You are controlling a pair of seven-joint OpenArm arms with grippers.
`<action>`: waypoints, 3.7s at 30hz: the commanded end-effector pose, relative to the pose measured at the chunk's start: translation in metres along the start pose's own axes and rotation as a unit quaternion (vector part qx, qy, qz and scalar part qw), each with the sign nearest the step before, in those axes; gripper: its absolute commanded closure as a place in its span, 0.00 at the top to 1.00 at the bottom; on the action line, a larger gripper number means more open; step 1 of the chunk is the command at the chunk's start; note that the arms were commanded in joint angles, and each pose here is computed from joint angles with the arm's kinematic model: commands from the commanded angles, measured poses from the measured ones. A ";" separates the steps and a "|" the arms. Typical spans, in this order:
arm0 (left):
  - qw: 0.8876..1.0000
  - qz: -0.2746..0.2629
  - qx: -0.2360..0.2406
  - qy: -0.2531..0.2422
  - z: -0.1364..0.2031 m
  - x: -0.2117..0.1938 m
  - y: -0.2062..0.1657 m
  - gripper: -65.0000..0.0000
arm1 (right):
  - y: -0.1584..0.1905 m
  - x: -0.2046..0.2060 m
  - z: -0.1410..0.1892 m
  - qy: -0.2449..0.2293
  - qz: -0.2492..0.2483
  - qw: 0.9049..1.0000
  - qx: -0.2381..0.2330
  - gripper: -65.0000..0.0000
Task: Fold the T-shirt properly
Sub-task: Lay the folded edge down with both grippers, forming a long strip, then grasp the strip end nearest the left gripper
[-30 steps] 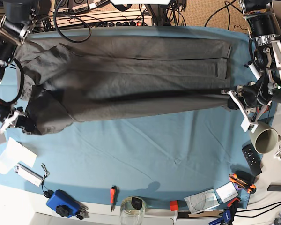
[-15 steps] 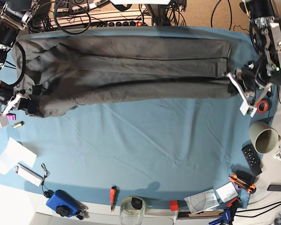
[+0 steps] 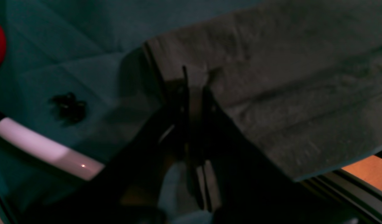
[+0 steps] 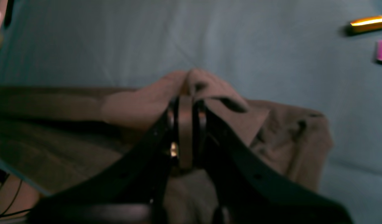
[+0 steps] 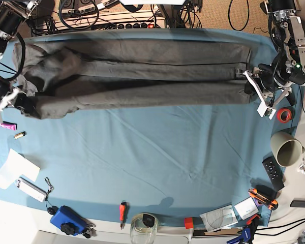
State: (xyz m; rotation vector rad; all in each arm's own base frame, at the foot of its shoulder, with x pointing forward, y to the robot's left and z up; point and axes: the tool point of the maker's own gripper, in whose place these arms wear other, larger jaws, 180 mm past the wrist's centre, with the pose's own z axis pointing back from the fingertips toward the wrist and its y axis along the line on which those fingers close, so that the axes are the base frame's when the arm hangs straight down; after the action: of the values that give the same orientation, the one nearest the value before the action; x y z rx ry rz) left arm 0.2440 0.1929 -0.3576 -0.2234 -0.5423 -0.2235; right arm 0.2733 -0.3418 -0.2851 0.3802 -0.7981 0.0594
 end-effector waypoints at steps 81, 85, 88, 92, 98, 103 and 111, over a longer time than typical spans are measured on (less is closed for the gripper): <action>0.996 -0.015 0.049 -0.069 0.040 -0.019 -0.043 0.52 | -0.026 -0.027 0.107 -0.126 -0.101 0.986 -0.035 0.24; 0.995 0.032 0.083 -0.040 0.030 -0.036 -0.024 0.52 | -0.026 -0.027 0.107 -0.126 -0.101 0.986 -0.035 0.30; 0.995 0.037 0.088 -0.031 0.027 -0.040 -0.021 0.52 | -0.026 -0.026 0.107 -0.127 -0.101 0.986 -0.034 0.30; 0.994 0.073 0.081 -0.027 0.024 -0.044 -0.022 0.52 | -0.026 -0.021 0.106 -0.136 -0.098 0.985 -0.032 0.30; 0.992 0.107 0.065 -0.003 0.007 -0.060 -0.025 0.52 | -0.026 -0.021 0.106 -0.136 -0.098 0.985 -0.032 0.30; 0.991 0.122 0.053 0.028 -0.004 -0.066 -0.024 0.52 | -0.026 -0.020 0.106 -0.136 -0.098 0.985 -0.032 0.30; 0.990 0.139 0.007 0.041 -0.006 -0.072 -0.045 0.26 | -0.026 -0.020 0.106 -0.136 -0.097 0.985 -0.033 0.30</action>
State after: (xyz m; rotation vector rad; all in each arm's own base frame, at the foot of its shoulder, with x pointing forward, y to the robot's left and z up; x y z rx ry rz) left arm 0.1793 0.1644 -0.3950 -0.2486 -0.4433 0.0503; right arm 0.1849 -0.3964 -0.2595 0.4256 -0.9747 -0.2340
